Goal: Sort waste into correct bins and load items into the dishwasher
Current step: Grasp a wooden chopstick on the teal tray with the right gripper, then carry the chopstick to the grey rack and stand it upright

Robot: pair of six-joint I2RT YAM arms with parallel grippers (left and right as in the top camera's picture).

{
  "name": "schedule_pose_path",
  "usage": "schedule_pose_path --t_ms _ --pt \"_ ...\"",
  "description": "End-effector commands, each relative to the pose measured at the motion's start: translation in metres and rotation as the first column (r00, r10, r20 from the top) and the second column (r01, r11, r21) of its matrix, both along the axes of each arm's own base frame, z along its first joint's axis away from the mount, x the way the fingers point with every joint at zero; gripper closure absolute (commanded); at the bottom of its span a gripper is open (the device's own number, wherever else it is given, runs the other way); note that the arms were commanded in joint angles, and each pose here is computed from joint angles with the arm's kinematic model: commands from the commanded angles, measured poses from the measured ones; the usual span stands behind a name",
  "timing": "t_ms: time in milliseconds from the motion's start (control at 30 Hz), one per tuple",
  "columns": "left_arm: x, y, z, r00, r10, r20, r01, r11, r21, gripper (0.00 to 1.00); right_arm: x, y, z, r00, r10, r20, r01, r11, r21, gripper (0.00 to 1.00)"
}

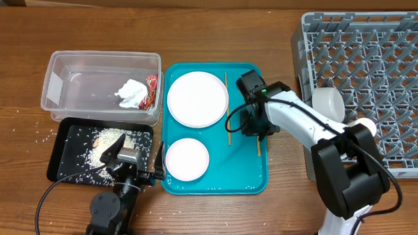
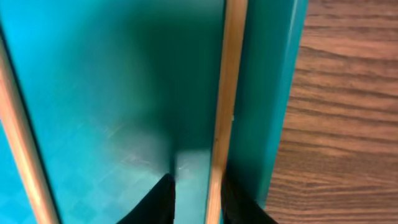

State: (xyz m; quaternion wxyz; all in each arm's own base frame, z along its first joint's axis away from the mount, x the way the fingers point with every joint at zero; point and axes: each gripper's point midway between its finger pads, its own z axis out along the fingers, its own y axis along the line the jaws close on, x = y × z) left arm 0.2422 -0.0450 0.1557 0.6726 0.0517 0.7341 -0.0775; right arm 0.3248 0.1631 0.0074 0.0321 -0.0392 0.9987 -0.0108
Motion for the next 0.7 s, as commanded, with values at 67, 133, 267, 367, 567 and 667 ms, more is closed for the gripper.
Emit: schedule_pose_path --t_ms 67,133,267,367,567,667 --pt "0.0 0.002 0.0 1.0 0.003 0.01 -0.004 1.0 0.017 0.0 -0.01 -0.003 -0.019 0.998 -0.001 -0.06 0.0 1.0 -0.022 0.81" --pt "0.0 0.002 0.0 1.0 0.003 0.01 -0.004 1.0 0.017 0.0 -0.013 -0.004 -0.018 0.997 -0.001 -0.071 -0.001 1.0 -0.027 0.94" --pt "0.0 0.002 0.0 1.0 0.003 0.01 -0.004 1.0 0.017 0.0 -0.007 0.004 0.009 0.999 0.002 -0.039 -0.001 1.0 0.018 0.96" --pt "0.0 0.002 0.0 1.0 0.003 0.01 -0.004 1.0 0.017 0.0 0.013 0.011 0.059 0.996 0.001 0.092 -0.008 0.996 0.084 0.96" --pt "0.0 0.002 0.0 1.0 0.003 0.01 -0.004 1.0 0.017 0.0 0.065 -0.047 0.182 0.882 -0.087 0.462 0.08 0.996 0.035 0.96" --pt "0.0 0.002 0.0 1.0 0.003 0.01 -0.004 1.0 0.017 0.0 0.091 -0.088 0.203 0.825 -0.064 0.561 0.098 0.995 -0.03 0.96"
